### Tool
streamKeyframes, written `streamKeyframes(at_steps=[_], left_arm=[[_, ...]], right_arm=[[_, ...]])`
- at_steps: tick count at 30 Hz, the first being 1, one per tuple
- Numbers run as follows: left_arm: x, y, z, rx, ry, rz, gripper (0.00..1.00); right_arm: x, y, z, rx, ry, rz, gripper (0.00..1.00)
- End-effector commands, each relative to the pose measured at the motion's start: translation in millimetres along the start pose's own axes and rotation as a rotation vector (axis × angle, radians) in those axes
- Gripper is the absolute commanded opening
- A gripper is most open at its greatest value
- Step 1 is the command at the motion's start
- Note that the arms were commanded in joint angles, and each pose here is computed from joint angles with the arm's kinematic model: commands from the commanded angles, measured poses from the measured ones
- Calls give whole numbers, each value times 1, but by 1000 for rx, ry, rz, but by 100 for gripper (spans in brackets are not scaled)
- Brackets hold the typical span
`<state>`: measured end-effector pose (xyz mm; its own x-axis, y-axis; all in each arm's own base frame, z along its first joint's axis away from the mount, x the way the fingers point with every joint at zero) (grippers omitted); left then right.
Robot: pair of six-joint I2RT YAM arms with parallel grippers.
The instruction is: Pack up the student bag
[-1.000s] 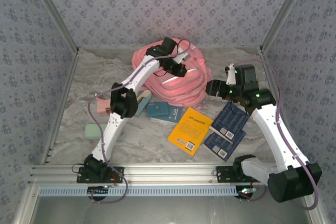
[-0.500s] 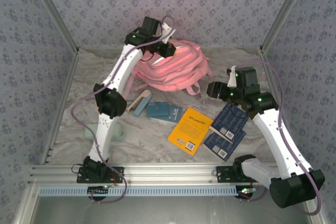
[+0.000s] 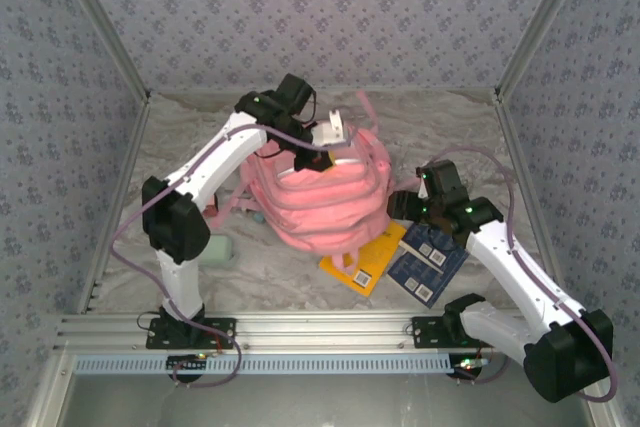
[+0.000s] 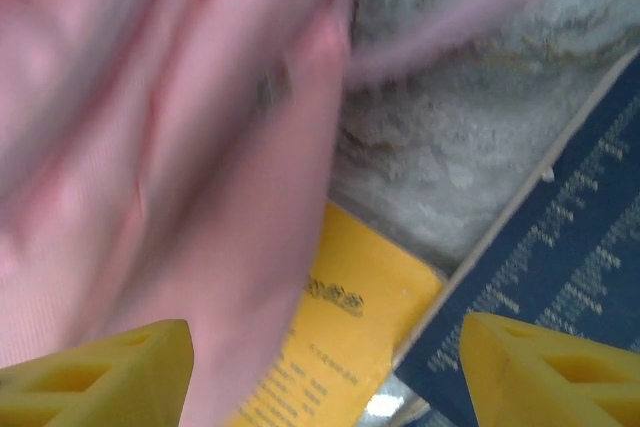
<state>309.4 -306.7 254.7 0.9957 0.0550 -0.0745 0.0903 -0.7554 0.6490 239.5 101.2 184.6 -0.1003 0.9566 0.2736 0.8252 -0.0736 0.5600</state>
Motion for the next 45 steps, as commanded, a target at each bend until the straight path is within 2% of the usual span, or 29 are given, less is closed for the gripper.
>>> streamKeyframes(at_steps=[1,6,10,12,15,17,19,20,22,26,31,34,41,45], left_arm=[[-11,12,-23,-54,52,349,0],[-12,-15,-4,111,62,504,0],[-3,-46,14,239,85,549,0],[-5,-42,15,189,73,517,0],[-12,-21,0,16,39,423,0],[-14,-9,-15,-135,-8,350,0],[-14,-7,-25,-219,-33,321,0],[-13,-9,-28,-234,-39,312,0],[-11,-11,-30,-243,-47,292,0],[0,-7,-42,-343,-77,214,0],[4,-7,-45,-379,-104,189,0],[7,-7,-49,-407,-111,167,0],[15,-8,-58,-444,-81,123,0],[15,-11,-60,-456,-72,126,0]], right_arm=[[7,25,-2,-74,30,15,73],[18,30,1,-43,87,-23,73],[18,25,6,3,95,-23,70],[19,18,11,34,120,-21,60],[13,9,18,30,104,-64,47],[8,5,22,-37,85,-112,47],[19,5,21,-170,140,-229,48],[27,3,19,-253,177,-334,48],[34,-3,20,-323,193,-503,50],[31,-1,32,-249,183,-660,46],[50,-22,35,-105,383,-828,45],[44,-25,36,-62,406,-862,45],[35,-30,31,-64,477,-819,45],[28,-35,39,-60,453,-821,45]])
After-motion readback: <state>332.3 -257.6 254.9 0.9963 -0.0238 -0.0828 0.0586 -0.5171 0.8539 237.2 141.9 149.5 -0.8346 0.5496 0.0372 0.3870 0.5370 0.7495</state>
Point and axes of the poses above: each hand's point on the last joint's axis, 136 mm out from that joint toward the fingers, its own z axis out along the fingers, its own x axis along the line the jaws close on, y = z × x, the point moved 4 cm from there along -z, back along the fingers, and after that the axes turned 6 degrees about -z, right-handed, at the moved point
